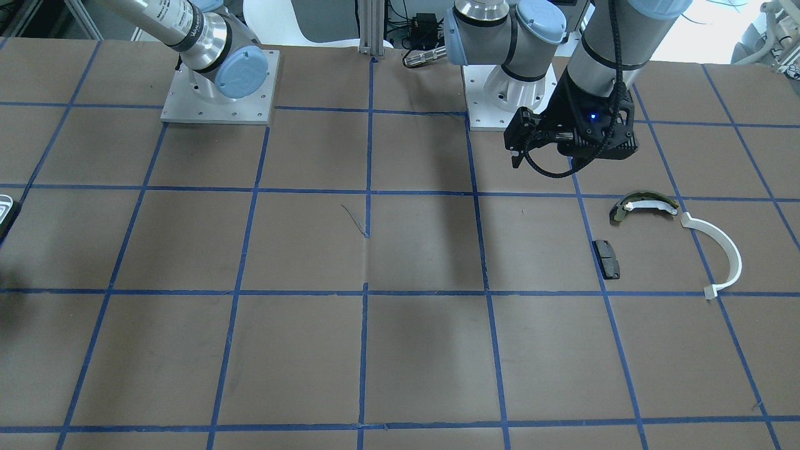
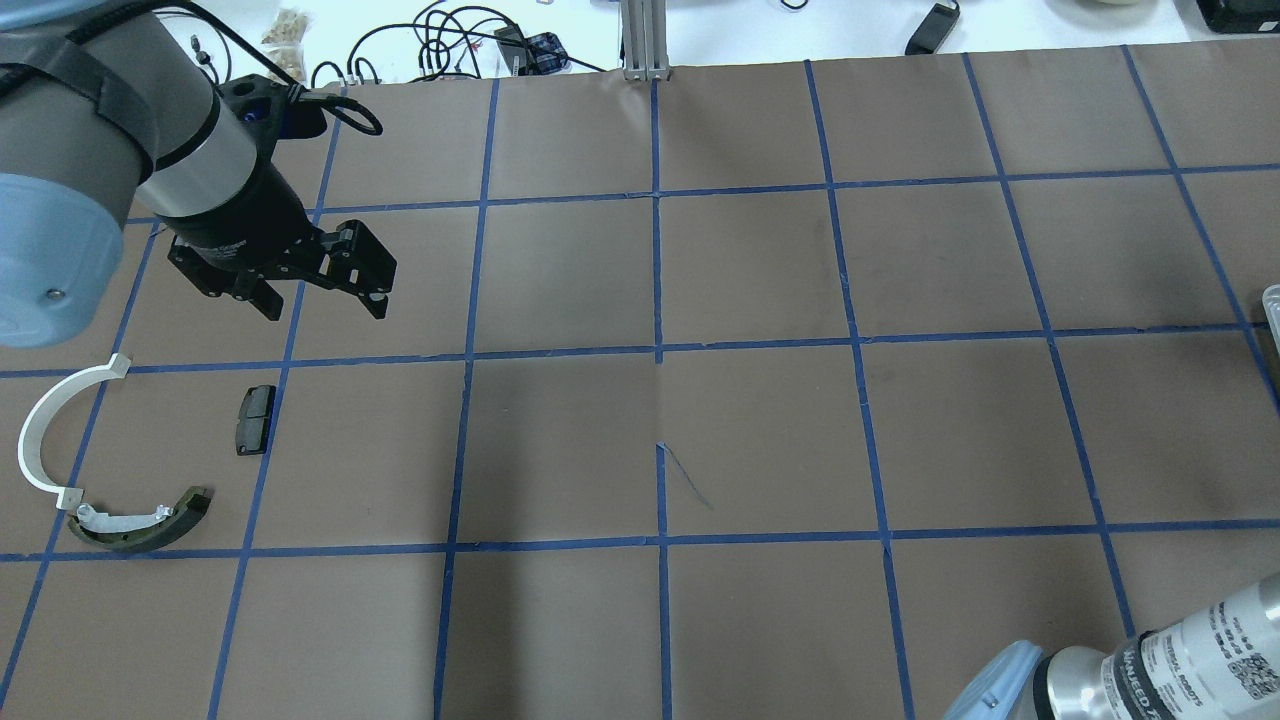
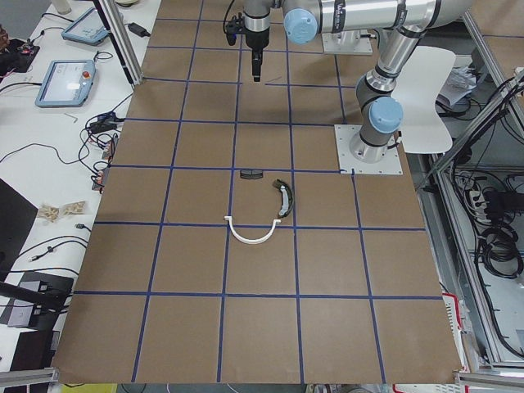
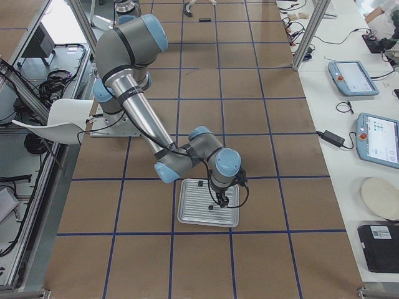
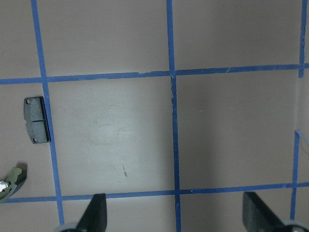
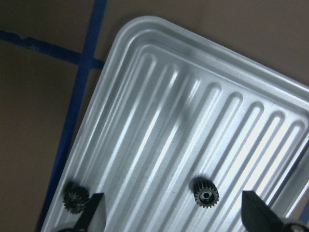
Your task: Place bearing gear from tray to pile
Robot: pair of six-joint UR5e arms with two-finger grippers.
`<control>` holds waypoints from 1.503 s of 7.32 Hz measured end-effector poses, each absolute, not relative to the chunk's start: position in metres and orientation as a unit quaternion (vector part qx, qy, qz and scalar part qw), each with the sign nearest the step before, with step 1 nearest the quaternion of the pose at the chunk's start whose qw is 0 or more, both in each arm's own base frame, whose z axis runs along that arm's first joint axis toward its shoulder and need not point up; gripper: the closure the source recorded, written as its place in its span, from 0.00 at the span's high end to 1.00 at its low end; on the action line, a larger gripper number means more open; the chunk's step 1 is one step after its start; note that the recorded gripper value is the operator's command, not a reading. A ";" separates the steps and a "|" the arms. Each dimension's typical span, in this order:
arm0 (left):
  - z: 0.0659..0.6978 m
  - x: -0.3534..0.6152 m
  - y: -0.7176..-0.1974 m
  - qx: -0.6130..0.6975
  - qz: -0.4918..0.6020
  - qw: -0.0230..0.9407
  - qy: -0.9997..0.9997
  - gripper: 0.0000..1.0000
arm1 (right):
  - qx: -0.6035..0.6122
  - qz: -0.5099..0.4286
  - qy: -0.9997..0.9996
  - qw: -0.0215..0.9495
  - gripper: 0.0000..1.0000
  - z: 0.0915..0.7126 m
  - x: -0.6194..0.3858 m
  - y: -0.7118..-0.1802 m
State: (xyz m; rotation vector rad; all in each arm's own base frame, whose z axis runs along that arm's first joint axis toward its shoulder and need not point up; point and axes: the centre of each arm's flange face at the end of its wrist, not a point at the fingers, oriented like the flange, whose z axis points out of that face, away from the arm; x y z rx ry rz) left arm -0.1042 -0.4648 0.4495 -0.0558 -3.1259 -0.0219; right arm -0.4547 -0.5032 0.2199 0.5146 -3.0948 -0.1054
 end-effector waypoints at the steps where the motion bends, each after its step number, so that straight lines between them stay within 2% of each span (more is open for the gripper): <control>1: 0.449 -0.104 -0.465 -0.018 -0.007 0.008 -1.000 1.00 | 0.163 -0.039 -0.986 0.004 1.00 0.207 -0.461 -0.501; 3: 0.448 -0.104 -0.466 -0.017 -0.007 0.008 -1.000 1.00 | 0.161 -0.043 -0.986 0.008 0.88 0.191 -0.468 -0.499; 4: 0.447 -0.103 -0.466 -0.017 -0.008 0.008 -1.000 1.00 | 0.159 -0.044 -0.986 0.008 0.77 0.186 -0.471 -0.497; 5: 0.446 -0.103 -0.466 -0.017 -0.009 0.008 -1.000 1.00 | 0.157 -0.045 -0.987 0.007 0.53 0.183 -0.474 -0.495; 6: 0.444 -0.103 -0.466 -0.017 -0.009 0.008 -1.000 1.00 | 0.156 -0.048 -0.987 0.007 0.39 0.181 -0.476 -0.494; 7: 0.442 -0.103 -0.465 -0.017 -0.010 0.008 -1.000 1.00 | 0.155 -0.055 -0.986 0.010 0.37 0.181 -0.477 -0.492; 9: 0.441 -0.103 -0.464 -0.017 -0.011 0.008 -1.000 1.00 | 0.154 -0.064 -0.986 0.012 0.13 0.176 -0.479 -0.490; 11: 0.441 -0.103 -0.464 -0.017 -0.011 0.008 -1.000 1.00 | 0.153 -0.069 -0.986 0.013 0.00 0.173 -0.481 -0.490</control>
